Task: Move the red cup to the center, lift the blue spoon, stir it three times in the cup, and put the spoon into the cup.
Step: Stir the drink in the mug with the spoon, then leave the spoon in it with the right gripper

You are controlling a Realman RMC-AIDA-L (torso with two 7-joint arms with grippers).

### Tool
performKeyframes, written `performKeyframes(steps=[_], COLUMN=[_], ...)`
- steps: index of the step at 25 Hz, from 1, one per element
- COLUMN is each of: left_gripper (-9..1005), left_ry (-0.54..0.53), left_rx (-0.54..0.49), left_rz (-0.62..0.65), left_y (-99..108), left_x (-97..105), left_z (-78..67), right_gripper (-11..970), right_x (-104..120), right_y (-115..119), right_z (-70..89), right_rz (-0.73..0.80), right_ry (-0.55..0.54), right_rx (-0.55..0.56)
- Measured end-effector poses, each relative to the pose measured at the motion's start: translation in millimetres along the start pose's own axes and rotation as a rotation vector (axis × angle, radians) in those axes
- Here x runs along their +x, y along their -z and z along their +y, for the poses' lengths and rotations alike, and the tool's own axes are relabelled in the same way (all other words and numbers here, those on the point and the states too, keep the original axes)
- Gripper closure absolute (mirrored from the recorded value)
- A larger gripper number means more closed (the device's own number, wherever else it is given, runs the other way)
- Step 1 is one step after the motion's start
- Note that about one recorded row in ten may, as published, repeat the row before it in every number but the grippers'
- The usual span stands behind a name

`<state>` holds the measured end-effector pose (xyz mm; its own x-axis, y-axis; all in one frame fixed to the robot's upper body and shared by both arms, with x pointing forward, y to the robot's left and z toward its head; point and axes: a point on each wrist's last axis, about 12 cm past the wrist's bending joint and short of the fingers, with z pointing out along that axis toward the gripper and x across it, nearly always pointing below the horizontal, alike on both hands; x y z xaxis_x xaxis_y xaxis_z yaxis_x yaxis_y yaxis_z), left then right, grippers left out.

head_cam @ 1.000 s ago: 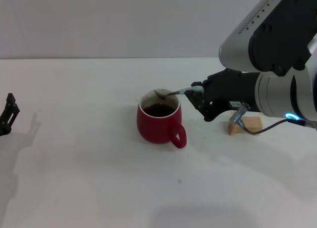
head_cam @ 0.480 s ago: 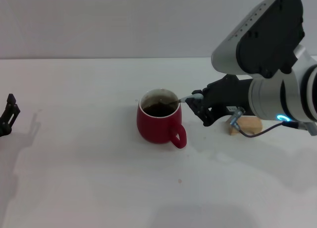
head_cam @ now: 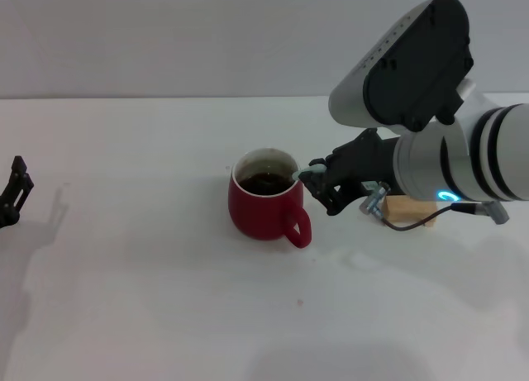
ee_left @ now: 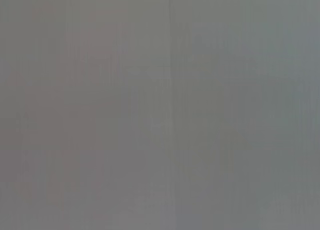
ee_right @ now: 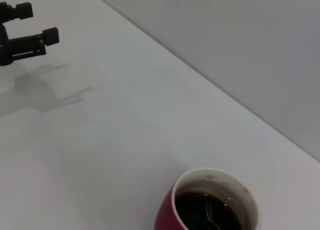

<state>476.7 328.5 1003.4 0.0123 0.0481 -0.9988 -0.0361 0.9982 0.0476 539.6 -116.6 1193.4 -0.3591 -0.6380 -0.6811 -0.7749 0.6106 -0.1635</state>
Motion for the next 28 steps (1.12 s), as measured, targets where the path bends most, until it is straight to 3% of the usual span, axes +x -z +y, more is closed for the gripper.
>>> performKeyframes(steps=[13, 19, 28], left_gripper=[144, 144, 144], left_ry=[0.000, 0.000, -0.001], left_rx=[0.001, 0.000, 0.008], left_rz=[-0.001, -0.001, 0.001], left_y=[-0.5, -0.2, -1.0], left_x=[-0.2, -0.2, -0.2], left_z=[-0.2, -0.1, -1.5], right_gripper=[817, 816, 815], right_x=[-5.8, -7.1, -4.5], right_y=[-22.3, -32.1, -26.9], right_z=[4.4, -5.8, -20.8], right_rz=[0.006, 0.009, 0.005], right_ry=[0.029, 0.018, -0.023], right_rx=[-0.026, -0.004, 0.030])
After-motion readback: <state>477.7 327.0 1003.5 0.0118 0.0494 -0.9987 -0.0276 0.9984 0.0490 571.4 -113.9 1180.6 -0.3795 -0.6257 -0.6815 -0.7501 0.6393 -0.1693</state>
